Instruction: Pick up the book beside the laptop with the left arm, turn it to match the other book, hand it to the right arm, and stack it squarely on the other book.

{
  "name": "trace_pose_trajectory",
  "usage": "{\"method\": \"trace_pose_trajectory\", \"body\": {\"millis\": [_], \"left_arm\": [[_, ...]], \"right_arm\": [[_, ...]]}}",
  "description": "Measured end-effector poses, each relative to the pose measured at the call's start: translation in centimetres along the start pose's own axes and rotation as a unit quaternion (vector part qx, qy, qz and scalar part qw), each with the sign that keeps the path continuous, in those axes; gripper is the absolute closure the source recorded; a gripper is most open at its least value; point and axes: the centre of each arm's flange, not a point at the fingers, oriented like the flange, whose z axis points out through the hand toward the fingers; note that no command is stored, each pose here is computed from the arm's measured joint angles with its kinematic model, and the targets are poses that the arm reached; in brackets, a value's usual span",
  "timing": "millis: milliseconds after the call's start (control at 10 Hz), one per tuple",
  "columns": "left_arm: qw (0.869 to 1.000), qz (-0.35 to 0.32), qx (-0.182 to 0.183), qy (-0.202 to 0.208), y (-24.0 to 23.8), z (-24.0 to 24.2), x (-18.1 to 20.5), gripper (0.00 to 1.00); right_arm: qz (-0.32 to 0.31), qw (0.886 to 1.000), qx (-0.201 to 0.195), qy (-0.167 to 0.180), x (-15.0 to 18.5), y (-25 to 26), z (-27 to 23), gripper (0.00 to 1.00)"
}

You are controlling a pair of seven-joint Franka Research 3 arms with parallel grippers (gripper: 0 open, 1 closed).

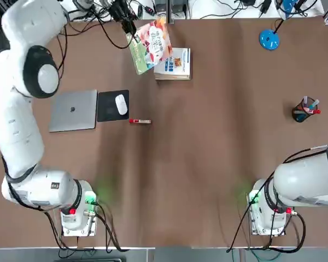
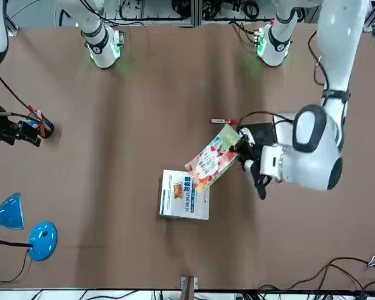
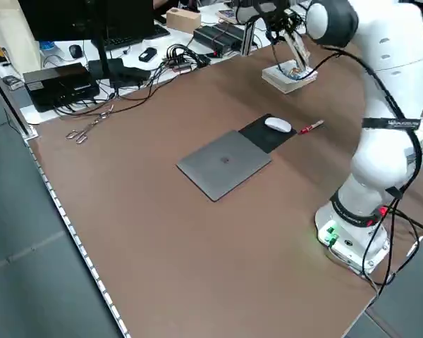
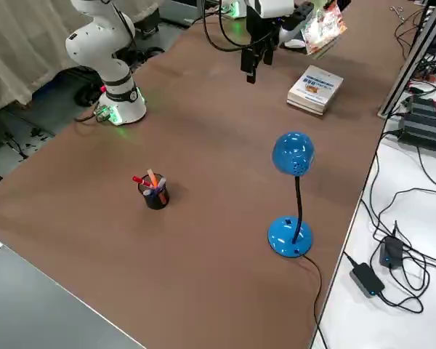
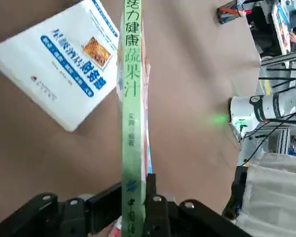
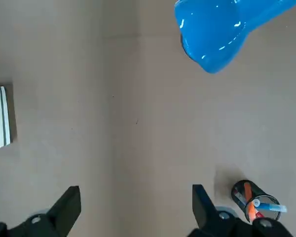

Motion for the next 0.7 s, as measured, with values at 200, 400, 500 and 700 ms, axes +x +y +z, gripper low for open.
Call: {"method": "trace_pose_trajectory", "body": {"millis": [200,400,500,700], "left_arm": [[0.999,0.036,0.008,0.015,-1.1,1.7,1.7,0.82],[0.997,0.068,0.016,0.027,-1.9,3.5,3.0,0.82],[0.996,0.081,0.019,0.033,-2.5,4.3,3.6,0.82],[0.994,0.101,0.020,0.040,-3.6,5.9,4.6,0.82]], "right_arm": [[0.002,1.000,0.000,0.000,0.0,0.2,0.0,0.00],[0.002,1.000,0.000,0.000,0.0,0.2,0.0,0.00],[0.003,1.000,-0.001,0.001,0.0,0.3,-0.1,0.00],[0.006,1.000,-0.002,0.002,0.1,0.7,-0.1,0.00]]}}
